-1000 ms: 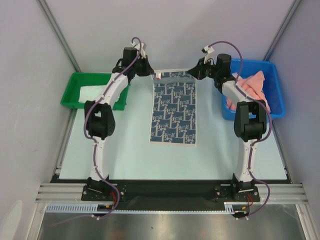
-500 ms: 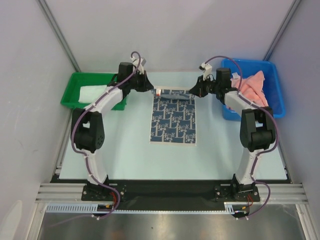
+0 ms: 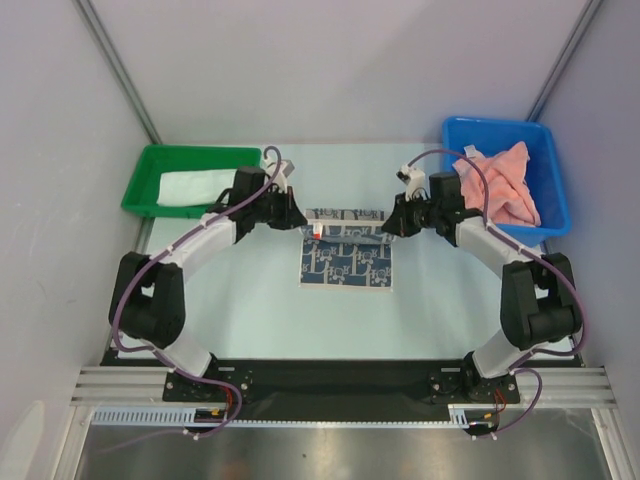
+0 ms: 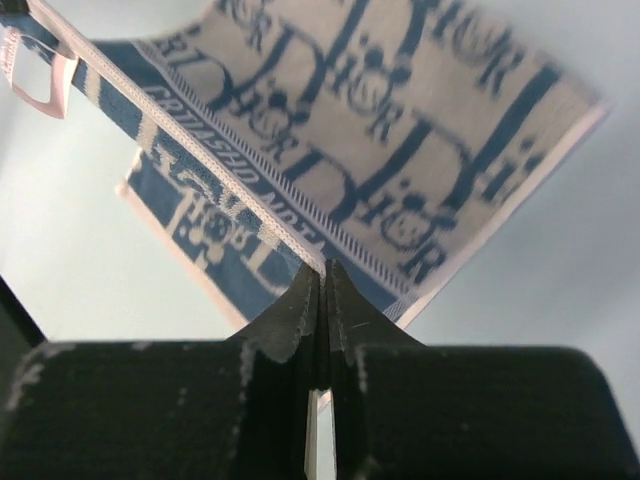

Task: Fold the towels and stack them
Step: Fold the towel

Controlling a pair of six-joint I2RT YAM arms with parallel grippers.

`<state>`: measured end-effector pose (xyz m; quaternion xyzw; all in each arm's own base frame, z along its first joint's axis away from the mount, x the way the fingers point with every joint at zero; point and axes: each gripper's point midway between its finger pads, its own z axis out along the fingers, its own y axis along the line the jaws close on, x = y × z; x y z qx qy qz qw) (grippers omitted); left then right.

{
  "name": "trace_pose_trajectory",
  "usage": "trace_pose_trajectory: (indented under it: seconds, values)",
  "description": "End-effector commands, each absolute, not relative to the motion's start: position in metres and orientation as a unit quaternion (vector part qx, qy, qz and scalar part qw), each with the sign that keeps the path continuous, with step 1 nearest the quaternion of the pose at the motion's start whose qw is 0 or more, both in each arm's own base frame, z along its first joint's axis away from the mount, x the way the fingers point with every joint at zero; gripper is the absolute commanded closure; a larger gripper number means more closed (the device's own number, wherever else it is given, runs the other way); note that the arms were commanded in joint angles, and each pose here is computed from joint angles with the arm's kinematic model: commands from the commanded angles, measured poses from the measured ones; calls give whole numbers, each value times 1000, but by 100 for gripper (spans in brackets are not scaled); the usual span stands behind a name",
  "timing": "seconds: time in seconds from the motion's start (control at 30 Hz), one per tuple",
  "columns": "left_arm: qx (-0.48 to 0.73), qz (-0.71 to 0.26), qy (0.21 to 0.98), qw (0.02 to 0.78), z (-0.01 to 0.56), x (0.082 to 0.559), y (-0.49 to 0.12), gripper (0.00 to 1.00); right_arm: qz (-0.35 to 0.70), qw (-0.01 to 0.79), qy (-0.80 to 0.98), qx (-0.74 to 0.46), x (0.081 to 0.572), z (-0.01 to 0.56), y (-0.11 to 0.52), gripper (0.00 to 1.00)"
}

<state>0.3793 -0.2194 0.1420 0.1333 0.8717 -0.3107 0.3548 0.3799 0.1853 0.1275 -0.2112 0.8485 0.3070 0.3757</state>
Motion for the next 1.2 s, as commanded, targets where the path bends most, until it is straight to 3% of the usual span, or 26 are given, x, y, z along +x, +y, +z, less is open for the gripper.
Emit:
trace_pose_trajectory:
  seconds: [0.0, 0.23, 0.33, 0.47, 0.6, 0.77, 0.97, 1.17]
  values:
    - [102, -232, 899, 358, 126, 375, -186, 100, 229, 357, 892, -155, 367, 105, 151, 96]
    - [74, -203, 921, 324, 100, 348, -182, 100, 203, 295, 925, -125, 331, 76, 147, 87]
    - [54, -197, 928, 312, 92, 333, -177, 95, 215, 265, 934, -106, 315, 70, 150, 80]
    - [41, -220, 929, 296, 87, 310, -183, 63, 220, 240, 943, -72, 298, 75, 149, 71]
    - [47, -266, 921, 280, 92, 290, -198, 52, 235, 227, 945, 4, 288, 76, 152, 70]
    - [-4, -233, 933, 273, 85, 288, -186, 39, 226, 212, 944, 108, 288, 67, 165, 66]
    - [-60, -197, 944, 258, 80, 305, -174, 31, 252, 207, 925, 194, 316, 76, 193, 66]
    - [-52, -240, 939, 239, 73, 316, -192, 32, 228, 236, 935, 133, 361, 71, 206, 66]
